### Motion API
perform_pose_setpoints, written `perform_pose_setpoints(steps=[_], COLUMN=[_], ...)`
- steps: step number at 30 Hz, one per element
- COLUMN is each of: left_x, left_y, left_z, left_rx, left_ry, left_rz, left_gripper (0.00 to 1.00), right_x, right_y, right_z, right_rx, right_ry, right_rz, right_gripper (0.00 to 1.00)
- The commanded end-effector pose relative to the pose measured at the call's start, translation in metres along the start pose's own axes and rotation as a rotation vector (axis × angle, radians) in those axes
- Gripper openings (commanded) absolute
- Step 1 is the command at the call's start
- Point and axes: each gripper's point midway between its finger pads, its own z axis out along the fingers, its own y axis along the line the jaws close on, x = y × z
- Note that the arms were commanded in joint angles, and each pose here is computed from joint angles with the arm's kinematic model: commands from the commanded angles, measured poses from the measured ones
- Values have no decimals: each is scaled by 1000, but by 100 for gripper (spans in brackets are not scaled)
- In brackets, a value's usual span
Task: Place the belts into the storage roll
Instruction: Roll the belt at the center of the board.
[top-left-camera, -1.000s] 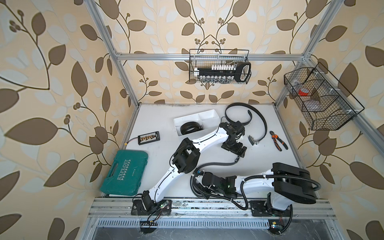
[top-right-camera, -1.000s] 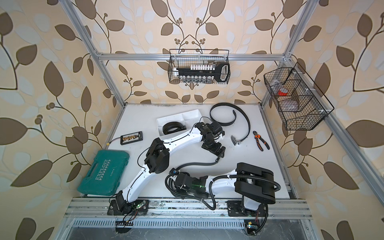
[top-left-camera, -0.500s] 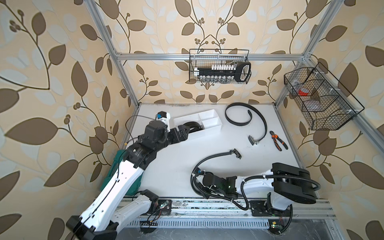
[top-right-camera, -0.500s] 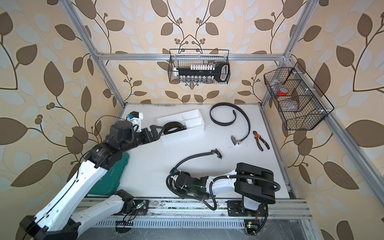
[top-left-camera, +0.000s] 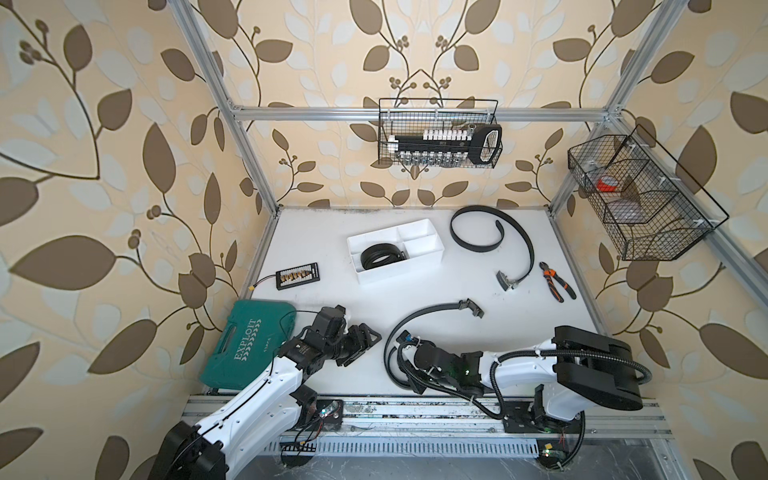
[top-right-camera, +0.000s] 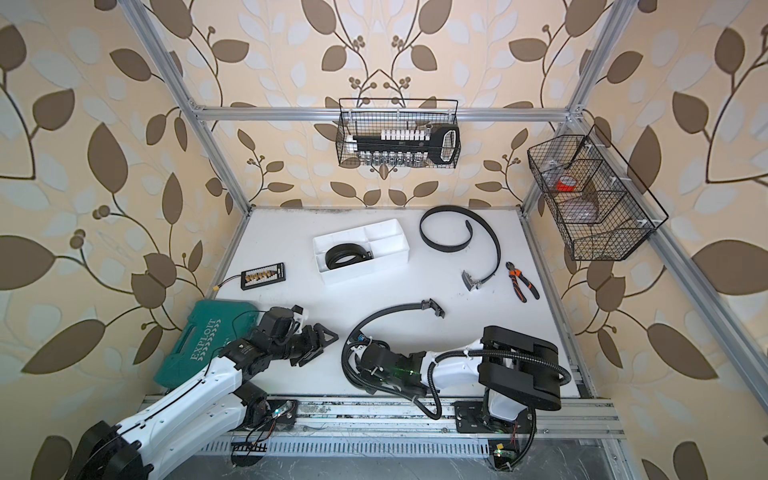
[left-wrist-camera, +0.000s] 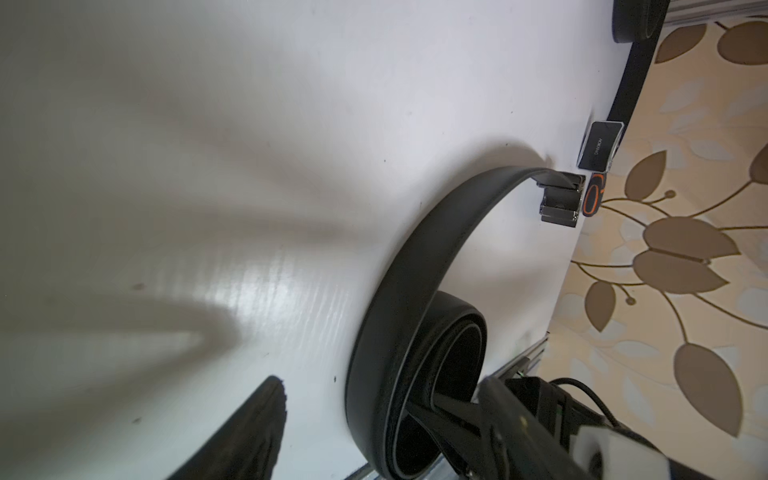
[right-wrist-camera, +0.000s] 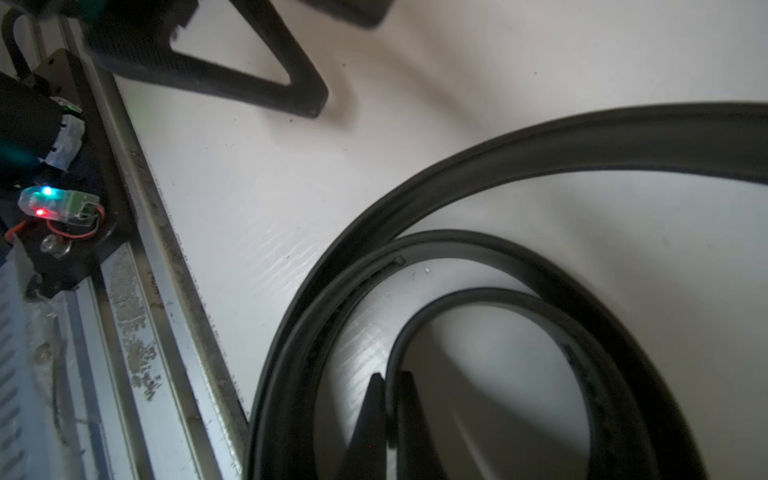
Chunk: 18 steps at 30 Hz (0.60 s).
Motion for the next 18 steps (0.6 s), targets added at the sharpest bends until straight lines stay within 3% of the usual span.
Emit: perform_pose_setpoints(steps=[1, 5, 18], left_x=[5, 20, 56], left_y=[-42, -47, -42], left_z=[4, 13, 37], left_rx=[190, 211, 177], left_ry=[66, 159, 303], left_rz=[74, 109, 225], left_gripper=[61, 47, 42], right_x=[7, 7, 8], right_y=[-12, -14, -8], right_z=[0, 1, 3], right_rx=[25, 22, -13], right_ry=[16, 19, 21], right_rz=[26, 34, 29], right_gripper=[1, 1, 2])
